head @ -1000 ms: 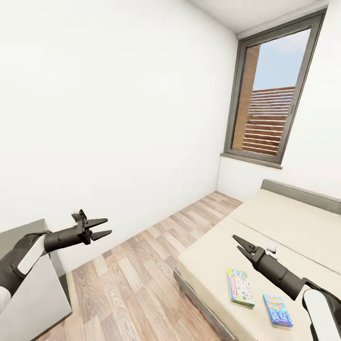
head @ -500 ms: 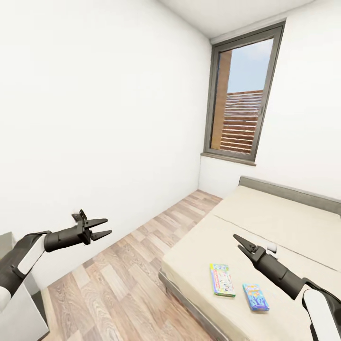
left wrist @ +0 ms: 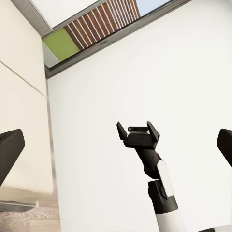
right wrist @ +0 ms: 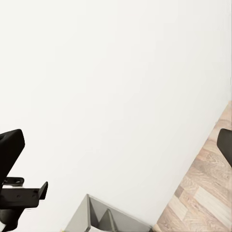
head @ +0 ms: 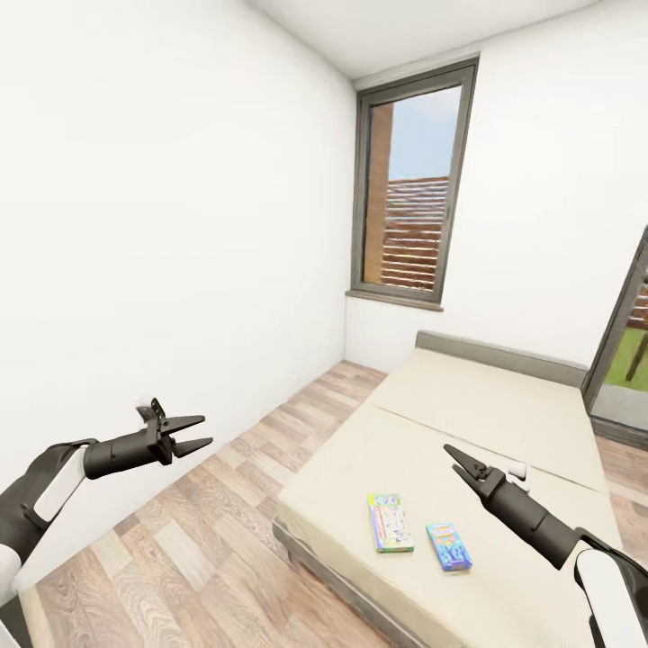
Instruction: Put all the toys in the child's room - the three board games (two on the bed and one on the table), the two jigsaw puzzles on the table, and the tennis ball on the table - inside the toy box on the table in the child's room.
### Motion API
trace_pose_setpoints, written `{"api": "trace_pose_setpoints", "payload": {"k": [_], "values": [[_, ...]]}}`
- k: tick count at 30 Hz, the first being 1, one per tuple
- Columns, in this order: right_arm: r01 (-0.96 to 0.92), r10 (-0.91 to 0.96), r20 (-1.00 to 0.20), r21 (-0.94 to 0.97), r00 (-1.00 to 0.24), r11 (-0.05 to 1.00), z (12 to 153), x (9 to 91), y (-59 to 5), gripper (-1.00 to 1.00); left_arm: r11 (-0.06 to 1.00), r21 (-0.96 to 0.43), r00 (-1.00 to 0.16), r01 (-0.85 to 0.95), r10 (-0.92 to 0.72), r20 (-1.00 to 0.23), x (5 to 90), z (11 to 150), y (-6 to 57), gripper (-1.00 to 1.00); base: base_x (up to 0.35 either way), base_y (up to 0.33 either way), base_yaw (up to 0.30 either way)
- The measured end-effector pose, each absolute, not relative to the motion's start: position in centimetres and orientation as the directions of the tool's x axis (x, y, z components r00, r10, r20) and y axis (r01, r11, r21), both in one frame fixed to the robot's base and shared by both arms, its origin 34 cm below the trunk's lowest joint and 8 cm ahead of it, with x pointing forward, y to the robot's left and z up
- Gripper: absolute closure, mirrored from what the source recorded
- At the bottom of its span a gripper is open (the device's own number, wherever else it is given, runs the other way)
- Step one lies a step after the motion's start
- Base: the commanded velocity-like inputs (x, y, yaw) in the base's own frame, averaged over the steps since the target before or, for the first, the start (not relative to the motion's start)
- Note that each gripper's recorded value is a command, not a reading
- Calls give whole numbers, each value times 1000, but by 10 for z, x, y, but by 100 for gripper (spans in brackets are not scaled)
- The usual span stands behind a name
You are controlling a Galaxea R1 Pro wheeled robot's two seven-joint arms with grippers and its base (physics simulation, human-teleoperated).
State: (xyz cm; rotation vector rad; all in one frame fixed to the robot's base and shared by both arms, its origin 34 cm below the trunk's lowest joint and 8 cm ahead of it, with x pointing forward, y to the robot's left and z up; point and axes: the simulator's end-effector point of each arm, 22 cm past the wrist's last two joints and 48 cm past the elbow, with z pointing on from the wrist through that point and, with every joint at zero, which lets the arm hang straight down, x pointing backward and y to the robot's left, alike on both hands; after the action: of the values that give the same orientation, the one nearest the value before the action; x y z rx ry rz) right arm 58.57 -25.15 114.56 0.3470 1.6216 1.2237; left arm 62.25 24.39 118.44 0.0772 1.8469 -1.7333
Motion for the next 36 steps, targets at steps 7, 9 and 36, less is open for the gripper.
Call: {"api": "trace_pose_setpoints", "payload": {"k": [7, 9, 36], "values": [[-332, 719, -548, 835, -427, 440, 1147, 585, -252, -100, 147, -889, -818, 434, -349, -457, 622, 1186, 243, -100, 0, 0, -275], [-332, 719, -548, 835, -427, 439, 1147, 585, -252, -100, 147, -889, -818, 435, -349, -458, 622, 1186, 243, -100, 0, 0, -275], [-327, 723, -543, 838, -428, 436, 1146, 584, -253, -100, 150, -883, -811, 445, -350, -469, 620, 1192, 245, -100, 0, 0, -275]]}}
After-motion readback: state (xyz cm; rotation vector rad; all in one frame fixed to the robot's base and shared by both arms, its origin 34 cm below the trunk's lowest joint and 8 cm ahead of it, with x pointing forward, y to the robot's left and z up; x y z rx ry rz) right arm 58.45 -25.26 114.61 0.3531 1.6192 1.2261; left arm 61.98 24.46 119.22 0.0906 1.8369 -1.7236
